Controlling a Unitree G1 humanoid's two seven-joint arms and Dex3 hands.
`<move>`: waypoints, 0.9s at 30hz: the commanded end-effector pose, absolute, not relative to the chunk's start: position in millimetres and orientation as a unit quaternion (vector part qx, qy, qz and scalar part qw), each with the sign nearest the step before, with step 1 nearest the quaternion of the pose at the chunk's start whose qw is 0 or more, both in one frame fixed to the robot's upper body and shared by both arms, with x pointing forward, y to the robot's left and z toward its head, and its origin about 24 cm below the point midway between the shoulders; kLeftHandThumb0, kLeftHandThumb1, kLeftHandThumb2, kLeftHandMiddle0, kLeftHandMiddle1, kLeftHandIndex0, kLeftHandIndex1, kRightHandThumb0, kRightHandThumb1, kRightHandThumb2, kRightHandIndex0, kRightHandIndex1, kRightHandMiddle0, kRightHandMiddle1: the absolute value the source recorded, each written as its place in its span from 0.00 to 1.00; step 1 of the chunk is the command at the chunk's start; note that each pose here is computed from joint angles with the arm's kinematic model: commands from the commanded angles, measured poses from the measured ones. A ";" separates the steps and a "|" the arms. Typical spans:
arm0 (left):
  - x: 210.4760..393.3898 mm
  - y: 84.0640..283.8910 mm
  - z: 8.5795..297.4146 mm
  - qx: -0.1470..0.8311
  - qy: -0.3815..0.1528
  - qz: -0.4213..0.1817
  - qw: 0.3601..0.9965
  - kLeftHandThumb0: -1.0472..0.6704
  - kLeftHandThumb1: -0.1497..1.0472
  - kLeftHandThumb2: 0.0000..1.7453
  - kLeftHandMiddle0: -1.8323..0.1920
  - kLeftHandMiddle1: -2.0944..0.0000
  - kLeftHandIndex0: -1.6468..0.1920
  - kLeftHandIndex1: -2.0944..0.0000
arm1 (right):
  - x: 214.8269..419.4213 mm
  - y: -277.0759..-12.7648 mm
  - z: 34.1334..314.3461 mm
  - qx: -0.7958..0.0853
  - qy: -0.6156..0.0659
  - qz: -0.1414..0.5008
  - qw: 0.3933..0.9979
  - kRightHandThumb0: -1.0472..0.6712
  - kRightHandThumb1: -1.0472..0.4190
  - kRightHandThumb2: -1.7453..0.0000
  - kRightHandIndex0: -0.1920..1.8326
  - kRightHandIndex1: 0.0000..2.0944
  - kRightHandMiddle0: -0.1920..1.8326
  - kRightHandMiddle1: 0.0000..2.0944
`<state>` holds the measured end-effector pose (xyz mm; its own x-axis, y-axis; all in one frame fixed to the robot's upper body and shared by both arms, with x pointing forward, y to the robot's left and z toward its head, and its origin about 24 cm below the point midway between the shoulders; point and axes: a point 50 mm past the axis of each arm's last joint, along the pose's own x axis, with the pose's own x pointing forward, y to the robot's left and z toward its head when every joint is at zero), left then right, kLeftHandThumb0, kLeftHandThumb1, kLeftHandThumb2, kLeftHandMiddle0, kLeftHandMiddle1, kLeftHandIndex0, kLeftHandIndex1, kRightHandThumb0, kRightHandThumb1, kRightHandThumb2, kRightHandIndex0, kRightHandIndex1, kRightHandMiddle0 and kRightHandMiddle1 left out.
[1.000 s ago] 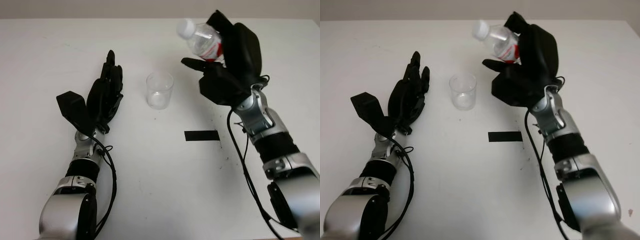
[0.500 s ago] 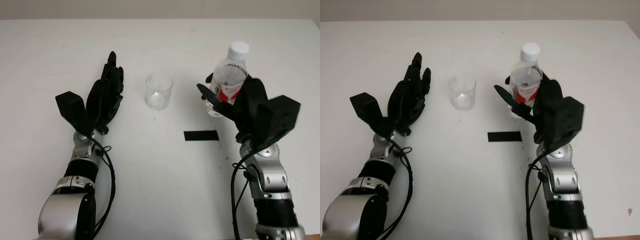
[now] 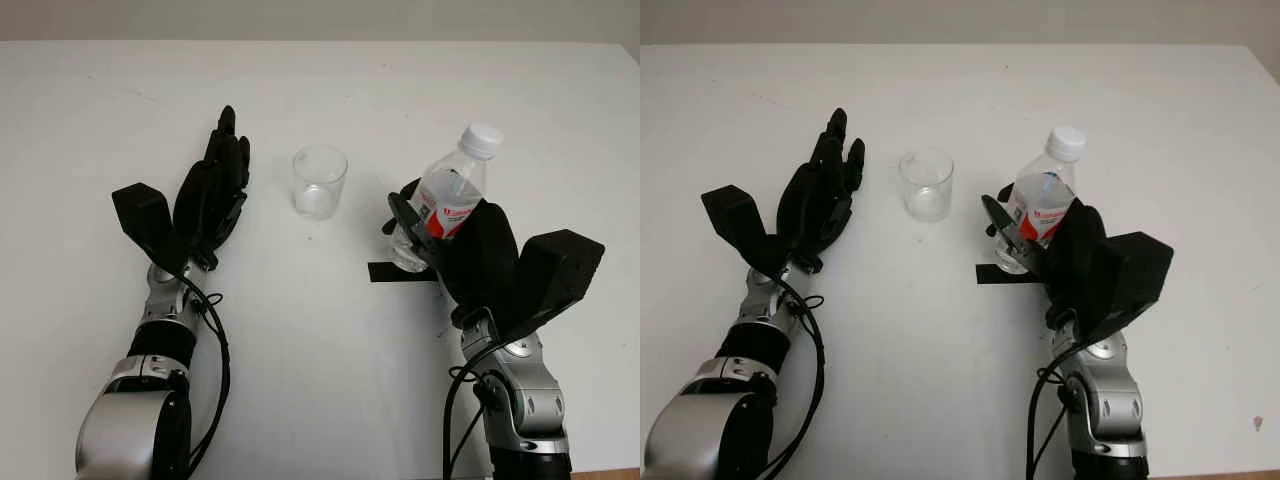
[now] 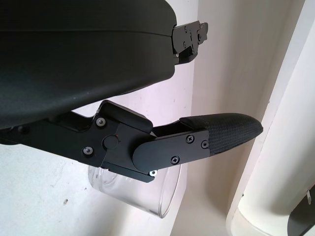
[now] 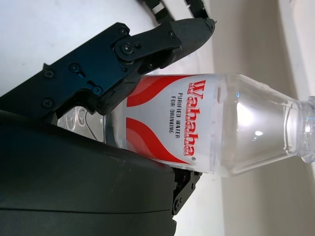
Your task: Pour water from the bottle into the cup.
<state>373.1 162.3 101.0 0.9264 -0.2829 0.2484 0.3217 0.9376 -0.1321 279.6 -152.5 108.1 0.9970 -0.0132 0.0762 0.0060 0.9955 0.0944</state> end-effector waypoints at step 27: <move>369.1 167.4 93.5 -0.082 -0.104 -0.149 0.980 0.12 1.00 0.34 1.00 1.00 1.00 1.00 | 279.2 -158.5 84.2 -0.044 -0.026 0.037 0.998 0.31 0.00 0.84 0.56 1.00 0.41 1.00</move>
<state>371.8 164.6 99.9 0.9301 -0.2742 0.2444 0.3131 0.9398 -0.1370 285.2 -156.6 94.9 0.9925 0.0714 0.0993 -0.0649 0.9956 -0.0669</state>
